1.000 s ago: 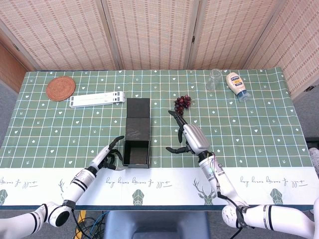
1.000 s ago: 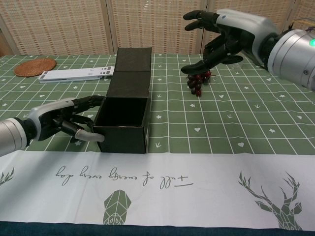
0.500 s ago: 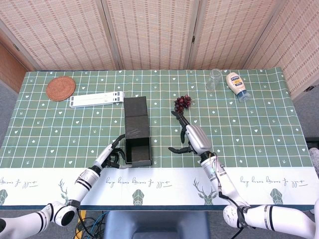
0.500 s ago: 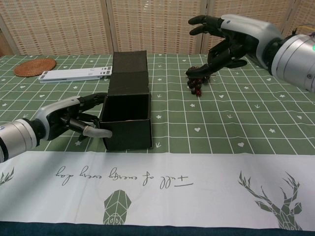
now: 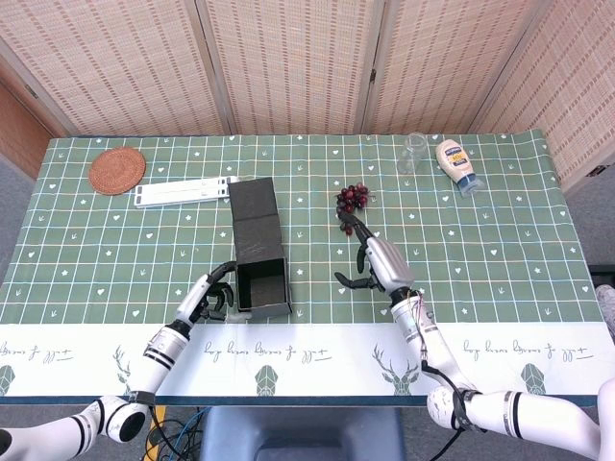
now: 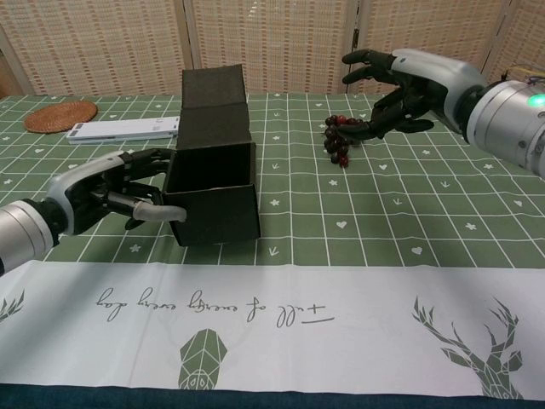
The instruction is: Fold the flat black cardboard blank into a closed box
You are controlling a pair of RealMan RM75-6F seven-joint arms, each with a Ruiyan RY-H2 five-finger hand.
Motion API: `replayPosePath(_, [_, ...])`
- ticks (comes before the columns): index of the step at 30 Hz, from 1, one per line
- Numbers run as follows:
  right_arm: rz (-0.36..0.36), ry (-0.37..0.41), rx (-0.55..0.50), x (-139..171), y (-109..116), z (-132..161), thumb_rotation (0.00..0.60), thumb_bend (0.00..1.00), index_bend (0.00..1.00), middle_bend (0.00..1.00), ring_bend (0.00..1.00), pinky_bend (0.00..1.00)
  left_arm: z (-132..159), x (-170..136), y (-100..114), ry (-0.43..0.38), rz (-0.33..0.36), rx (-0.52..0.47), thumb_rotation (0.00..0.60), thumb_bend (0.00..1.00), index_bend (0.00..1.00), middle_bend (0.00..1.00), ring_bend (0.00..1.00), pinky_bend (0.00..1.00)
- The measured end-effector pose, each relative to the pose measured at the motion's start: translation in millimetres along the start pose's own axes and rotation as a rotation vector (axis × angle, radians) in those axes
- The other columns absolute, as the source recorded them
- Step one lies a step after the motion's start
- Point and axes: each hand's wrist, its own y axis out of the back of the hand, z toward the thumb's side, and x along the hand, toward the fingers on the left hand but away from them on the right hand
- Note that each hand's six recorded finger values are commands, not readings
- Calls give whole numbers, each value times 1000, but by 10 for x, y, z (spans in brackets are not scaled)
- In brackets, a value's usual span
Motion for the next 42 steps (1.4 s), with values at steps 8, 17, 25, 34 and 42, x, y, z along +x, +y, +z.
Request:
replayPosePath(8, [26, -86, -94, -166, -213, -186, 600, 259, 0, 103, 682, 1000, 239, -183, 47, -53, -74, 3, 600, 124, 384, 395, 610, 807])
replayPosePath(17, [48, -63, -185, -350, -576, 10, 600, 198, 0, 117, 682, 1000, 440, -297, -208, -88, -173, -1, 600, 124, 374, 395, 606, 807])
replayPosePath(25, [42, 4, -259, -526, -765, 379, 600, 182, 0, 140, 686, 1000, 464, -306, -407, -77, -248, 39, 600, 124, 369, 395, 604, 807])
replayPosePath(34, [64, 88, -312, -536, -820, 717, 600, 34, 0, 169, 693, 1000, 293, -196, -332, -7, -221, 67, 600, 124, 353, 395, 603, 807])
replayPosePath(42, [150, 116, -323, -511, -852, 920, 600, 0, 0, 236, 713, 1000, 169, -92, -215, 35, -163, 143, 600, 125, 313, 395, 599, 807])
